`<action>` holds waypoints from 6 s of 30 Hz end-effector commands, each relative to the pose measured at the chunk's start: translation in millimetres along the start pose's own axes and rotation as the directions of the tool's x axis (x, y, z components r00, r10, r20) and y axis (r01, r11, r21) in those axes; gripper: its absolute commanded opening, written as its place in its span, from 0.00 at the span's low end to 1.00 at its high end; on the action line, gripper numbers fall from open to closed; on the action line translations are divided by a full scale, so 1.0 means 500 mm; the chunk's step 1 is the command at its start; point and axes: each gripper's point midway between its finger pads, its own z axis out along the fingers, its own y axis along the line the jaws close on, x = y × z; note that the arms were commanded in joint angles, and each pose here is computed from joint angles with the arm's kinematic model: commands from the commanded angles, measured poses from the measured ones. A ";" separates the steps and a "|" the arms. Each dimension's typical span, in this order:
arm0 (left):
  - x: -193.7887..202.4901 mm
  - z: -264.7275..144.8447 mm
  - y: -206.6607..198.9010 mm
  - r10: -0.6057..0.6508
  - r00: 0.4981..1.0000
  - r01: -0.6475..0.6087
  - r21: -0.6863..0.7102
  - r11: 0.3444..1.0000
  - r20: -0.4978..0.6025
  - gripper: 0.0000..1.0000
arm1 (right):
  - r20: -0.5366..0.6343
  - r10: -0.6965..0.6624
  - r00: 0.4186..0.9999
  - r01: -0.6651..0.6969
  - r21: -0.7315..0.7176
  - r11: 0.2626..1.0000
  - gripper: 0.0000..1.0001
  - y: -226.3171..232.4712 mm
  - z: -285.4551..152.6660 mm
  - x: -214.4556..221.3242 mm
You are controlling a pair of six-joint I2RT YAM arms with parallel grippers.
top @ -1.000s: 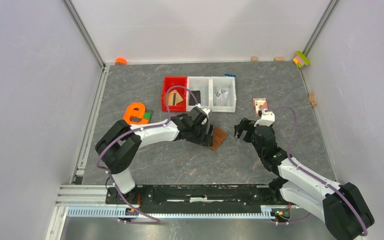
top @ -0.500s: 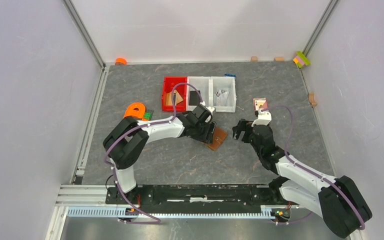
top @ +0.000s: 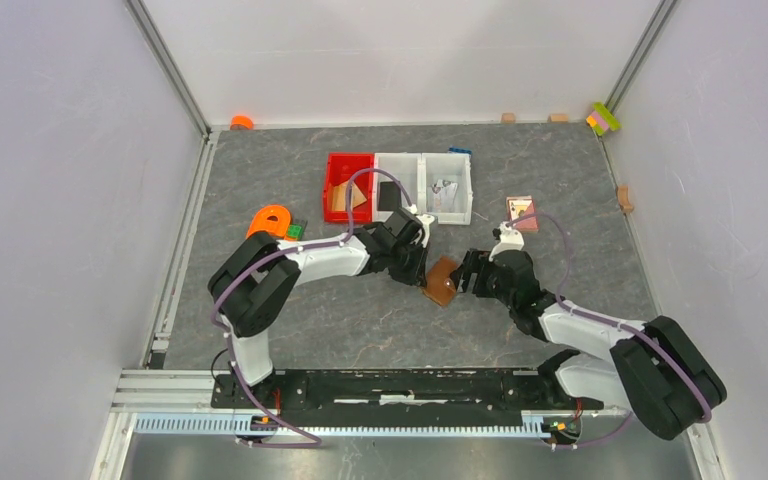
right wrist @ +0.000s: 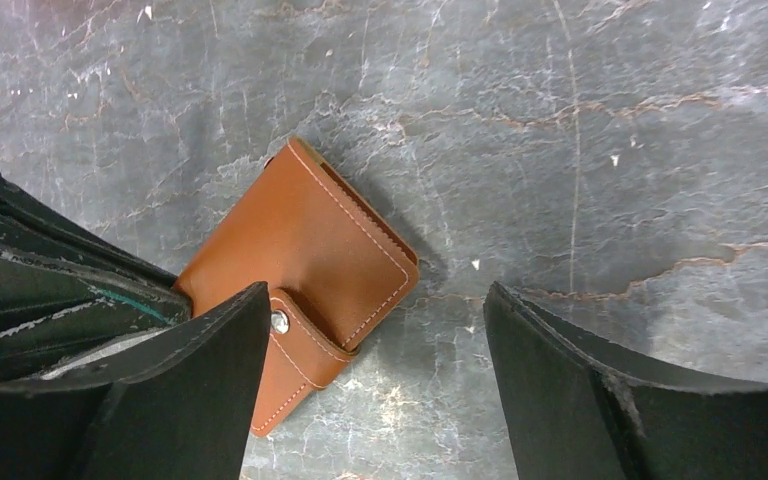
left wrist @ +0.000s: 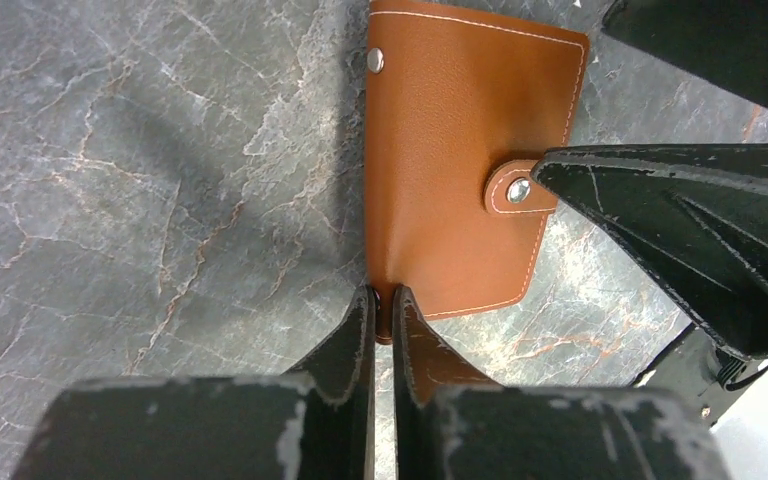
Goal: Take the credit cards out of the card holder
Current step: Open the card holder at the center of the board.
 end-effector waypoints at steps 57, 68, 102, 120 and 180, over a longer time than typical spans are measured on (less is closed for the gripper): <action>-0.056 -0.114 0.014 -0.046 0.953 0.059 -0.035 0.998 0.299 0.02 | 0.087 -0.059 0.994 0.029 0.311 0.950 0.56 -0.023 0.000 -0.065; -0.048 -0.098 -0.017 -0.043 0.966 0.032 0.049 0.998 0.255 0.02 | 0.056 -0.117 0.991 0.125 -0.150 0.981 0.81 0.136 0.018 -0.042; -0.067 -0.147 0.025 -0.052 0.930 0.080 -0.063 0.995 0.364 0.02 | -0.010 -0.156 0.988 0.155 0.210 0.965 0.63 0.030 0.031 -0.049; -0.050 -0.113 0.009 -0.058 0.959 0.067 -0.025 0.997 0.278 0.02 | -0.031 -0.192 0.981 0.187 -0.136 0.973 0.73 0.143 0.049 -0.013; -0.052 -0.119 0.025 0.048 0.957 0.009 -0.194 0.981 0.286 0.58 | 0.208 -0.202 0.957 0.270 -0.386 0.882 0.01 0.219 -0.043 -0.066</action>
